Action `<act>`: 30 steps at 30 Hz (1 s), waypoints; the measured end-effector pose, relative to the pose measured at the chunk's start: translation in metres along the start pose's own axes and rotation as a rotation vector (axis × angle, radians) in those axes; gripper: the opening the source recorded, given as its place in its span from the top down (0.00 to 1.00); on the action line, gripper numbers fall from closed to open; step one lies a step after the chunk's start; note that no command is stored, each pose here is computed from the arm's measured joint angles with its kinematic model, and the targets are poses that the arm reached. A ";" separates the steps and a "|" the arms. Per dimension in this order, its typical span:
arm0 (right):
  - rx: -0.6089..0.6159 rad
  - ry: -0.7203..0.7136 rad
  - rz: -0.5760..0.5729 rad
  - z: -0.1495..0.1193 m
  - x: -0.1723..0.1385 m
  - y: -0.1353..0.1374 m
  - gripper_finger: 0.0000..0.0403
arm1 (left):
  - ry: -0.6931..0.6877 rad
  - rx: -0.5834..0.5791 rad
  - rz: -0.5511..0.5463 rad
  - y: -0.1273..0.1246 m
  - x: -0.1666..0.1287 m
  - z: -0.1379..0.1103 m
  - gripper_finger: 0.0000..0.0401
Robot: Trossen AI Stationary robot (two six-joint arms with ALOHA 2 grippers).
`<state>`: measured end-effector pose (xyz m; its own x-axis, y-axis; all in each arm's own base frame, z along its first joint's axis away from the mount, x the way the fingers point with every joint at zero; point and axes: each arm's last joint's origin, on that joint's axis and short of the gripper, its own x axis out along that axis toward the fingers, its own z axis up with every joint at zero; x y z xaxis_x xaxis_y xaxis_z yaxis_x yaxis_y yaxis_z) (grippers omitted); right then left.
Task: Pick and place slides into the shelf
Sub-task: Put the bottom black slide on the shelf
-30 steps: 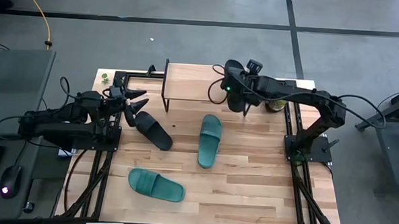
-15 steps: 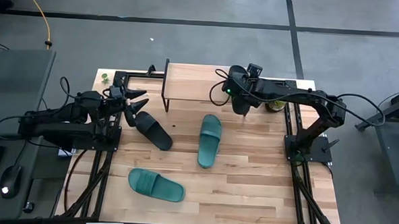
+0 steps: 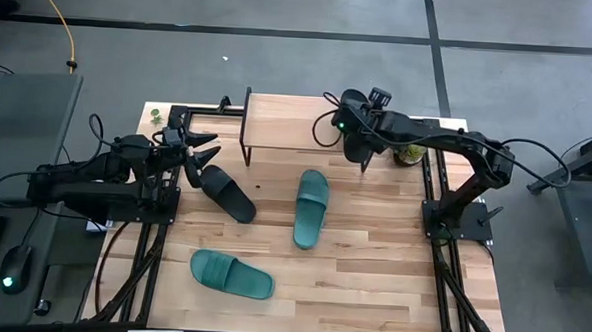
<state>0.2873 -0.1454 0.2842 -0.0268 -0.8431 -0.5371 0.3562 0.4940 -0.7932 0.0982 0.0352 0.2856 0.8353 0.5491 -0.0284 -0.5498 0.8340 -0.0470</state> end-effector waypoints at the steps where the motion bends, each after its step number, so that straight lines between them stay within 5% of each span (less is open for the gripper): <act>1: 0.000 0.003 0.000 0.000 0.001 -0.001 1.00 | 0.000 0.000 0.000 0.000 0.000 0.000 0.59; 21: -0.015 0.008 0.032 -0.002 0.009 -0.007 1.00 | 0.000 0.000 0.000 0.000 0.000 0.000 0.59; 30: 0.009 0.019 0.031 -0.003 0.016 -0.012 0.91 | 0.000 0.000 0.000 0.000 0.000 0.000 0.59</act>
<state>0.2800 -0.1638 0.2844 -0.0333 -0.8232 -0.5667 0.3651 0.5178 -0.7737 0.0982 0.0352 0.2856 0.8351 0.5494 -0.0284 -0.5501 0.8337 -0.0474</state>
